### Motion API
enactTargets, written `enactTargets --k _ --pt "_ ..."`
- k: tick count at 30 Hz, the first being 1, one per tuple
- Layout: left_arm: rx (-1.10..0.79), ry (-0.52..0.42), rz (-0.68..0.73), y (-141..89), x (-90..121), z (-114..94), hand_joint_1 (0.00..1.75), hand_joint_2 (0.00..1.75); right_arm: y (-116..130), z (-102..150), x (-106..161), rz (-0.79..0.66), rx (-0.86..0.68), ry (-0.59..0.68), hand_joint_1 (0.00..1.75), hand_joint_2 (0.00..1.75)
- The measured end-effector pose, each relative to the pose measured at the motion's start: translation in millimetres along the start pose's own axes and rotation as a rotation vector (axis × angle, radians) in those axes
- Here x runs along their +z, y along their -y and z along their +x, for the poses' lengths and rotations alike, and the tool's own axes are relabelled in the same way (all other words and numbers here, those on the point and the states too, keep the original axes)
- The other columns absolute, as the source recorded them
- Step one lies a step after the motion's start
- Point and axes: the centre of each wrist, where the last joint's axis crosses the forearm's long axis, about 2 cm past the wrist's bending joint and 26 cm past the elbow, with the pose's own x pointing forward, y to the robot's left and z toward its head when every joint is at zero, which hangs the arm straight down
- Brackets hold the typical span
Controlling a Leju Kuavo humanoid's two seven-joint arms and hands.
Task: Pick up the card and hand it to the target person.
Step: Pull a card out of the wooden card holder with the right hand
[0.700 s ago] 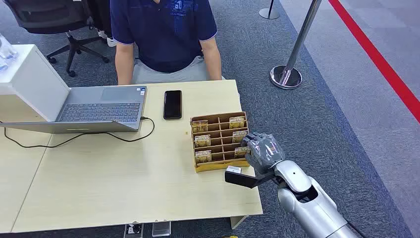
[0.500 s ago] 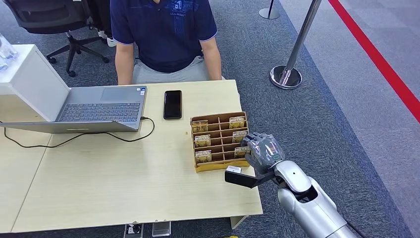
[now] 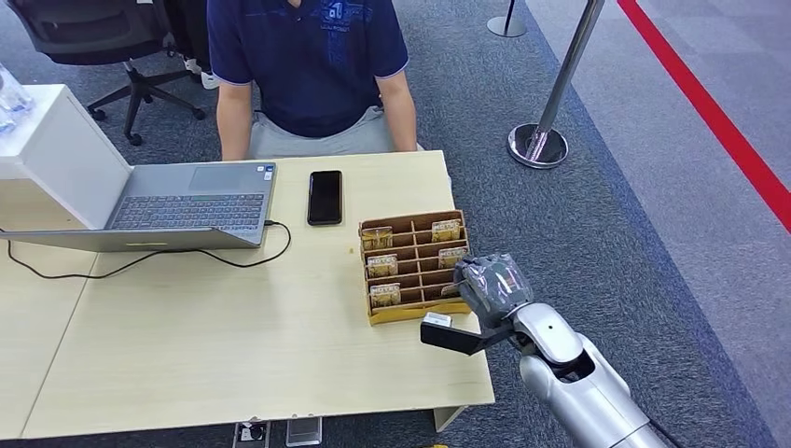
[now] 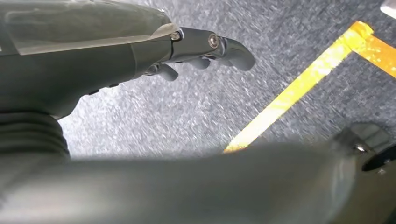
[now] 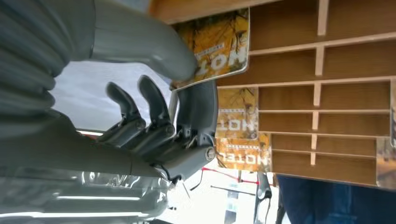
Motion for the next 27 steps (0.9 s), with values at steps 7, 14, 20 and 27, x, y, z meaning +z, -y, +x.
enactTargets --k 7,14,20,27 --pt "-0.030 0.018 0.045 -1.0 0.0 0.4 0.00 1.75 -0.2 -0.1 0.2 0.000 -0.003 0.013 1.75 1.75" --pt "-0.071 -0.010 0.080 -2.0 0.0 1.1 0.00 1.75 0.4 0.6 -0.8 -0.001 -0.006 0.015 1.75 1.75" --pt "-0.064 0.002 0.072 -3.0 -0.2 2.3 0.00 1.75 0.3 2.8 -1.6 -0.006 -0.023 0.023 1.75 1.75" --pt "-0.057 0.014 0.075 -4.5 -0.4 3.5 0.00 1.75 3.0 5.6 -3.8 -0.053 -0.107 0.064 1.75 1.75"
